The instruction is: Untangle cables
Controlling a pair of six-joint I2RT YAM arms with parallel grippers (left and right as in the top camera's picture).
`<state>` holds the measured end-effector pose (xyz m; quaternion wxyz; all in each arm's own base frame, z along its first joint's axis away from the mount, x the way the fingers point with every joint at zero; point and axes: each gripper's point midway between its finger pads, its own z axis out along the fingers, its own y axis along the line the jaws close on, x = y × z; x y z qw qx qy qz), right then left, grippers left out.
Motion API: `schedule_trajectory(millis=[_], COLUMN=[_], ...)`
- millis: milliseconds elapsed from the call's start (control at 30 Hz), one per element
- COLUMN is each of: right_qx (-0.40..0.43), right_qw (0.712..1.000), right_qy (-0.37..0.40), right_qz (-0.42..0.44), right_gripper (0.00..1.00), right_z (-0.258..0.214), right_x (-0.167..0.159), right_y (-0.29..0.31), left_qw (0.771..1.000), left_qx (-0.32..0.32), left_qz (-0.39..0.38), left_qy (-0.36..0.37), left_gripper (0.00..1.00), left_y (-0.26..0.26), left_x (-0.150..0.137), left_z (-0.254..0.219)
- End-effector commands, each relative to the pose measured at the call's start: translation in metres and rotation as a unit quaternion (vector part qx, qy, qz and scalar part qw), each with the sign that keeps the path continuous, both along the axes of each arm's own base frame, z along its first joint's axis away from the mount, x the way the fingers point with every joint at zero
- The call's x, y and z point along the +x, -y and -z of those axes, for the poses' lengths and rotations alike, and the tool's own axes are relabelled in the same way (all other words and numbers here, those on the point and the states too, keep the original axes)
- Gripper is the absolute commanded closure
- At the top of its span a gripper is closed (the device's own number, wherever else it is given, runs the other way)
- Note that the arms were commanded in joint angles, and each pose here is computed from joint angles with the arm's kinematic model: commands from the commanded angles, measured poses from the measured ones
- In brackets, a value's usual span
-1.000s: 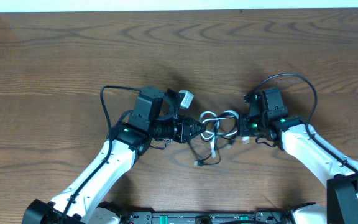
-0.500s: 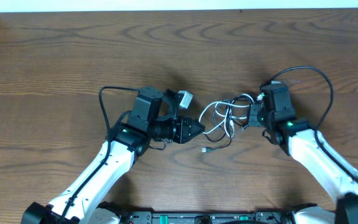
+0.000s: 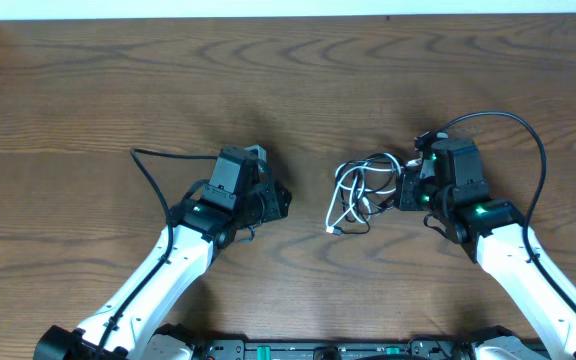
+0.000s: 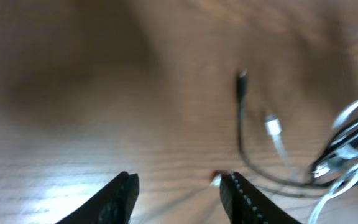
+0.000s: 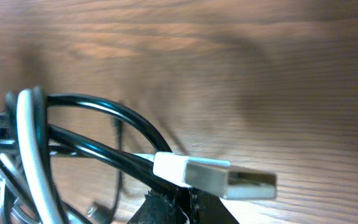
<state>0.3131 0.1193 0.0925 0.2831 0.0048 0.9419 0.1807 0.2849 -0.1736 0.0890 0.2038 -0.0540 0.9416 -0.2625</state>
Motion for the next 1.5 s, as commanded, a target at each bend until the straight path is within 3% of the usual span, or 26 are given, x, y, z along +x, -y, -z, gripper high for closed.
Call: schedule_trajectory(millis=[0, 267, 867, 1067, 1333, 1467], right_qx=[0.052, 0.098, 0.169, 0.175, 0.175, 0.173], right_qw=[0.996, 0.990, 0.972, 0.970, 0.970, 0.971], right_qy=[-0.003, -0.012, -0.001, -0.003, -0.003, -0.003], right_qz=[-0.067, -0.103, -0.162, -0.167, -0.167, -0.166], right_gripper=[0.99, 0.99, 0.99, 0.99, 0.99, 0.99], right_z=[-0.008, -0.015, -0.036, -0.037, -0.037, -0.037], right_x=[-0.012, -0.021, -0.029, -0.031, -0.031, -0.030], right_y=[-0.024, -0.041, -0.066, -0.068, -0.068, -0.067], left_qw=[0.996, 0.969, 0.968, 0.971, 0.971, 0.971], left_qx=[-0.043, -0.147, -0.143, -0.133, -0.130, -0.130], left_qz=[0.061, 0.164, 0.187, 0.180, 0.181, 0.181], left_qy=[0.050, 0.109, 0.087, 0.082, 0.085, 0.084], left_gripper=[0.52, 0.52, 0.52, 0.71, 0.73, 0.86], left_y=[0.021, 0.060, 0.074, 0.073, 0.072, 0.072], left_x=[0.006, 0.000, -0.012, -0.009, -0.009, -0.009], left_z=[-0.026, -0.068, -0.056, -0.048, -0.048, -0.048])
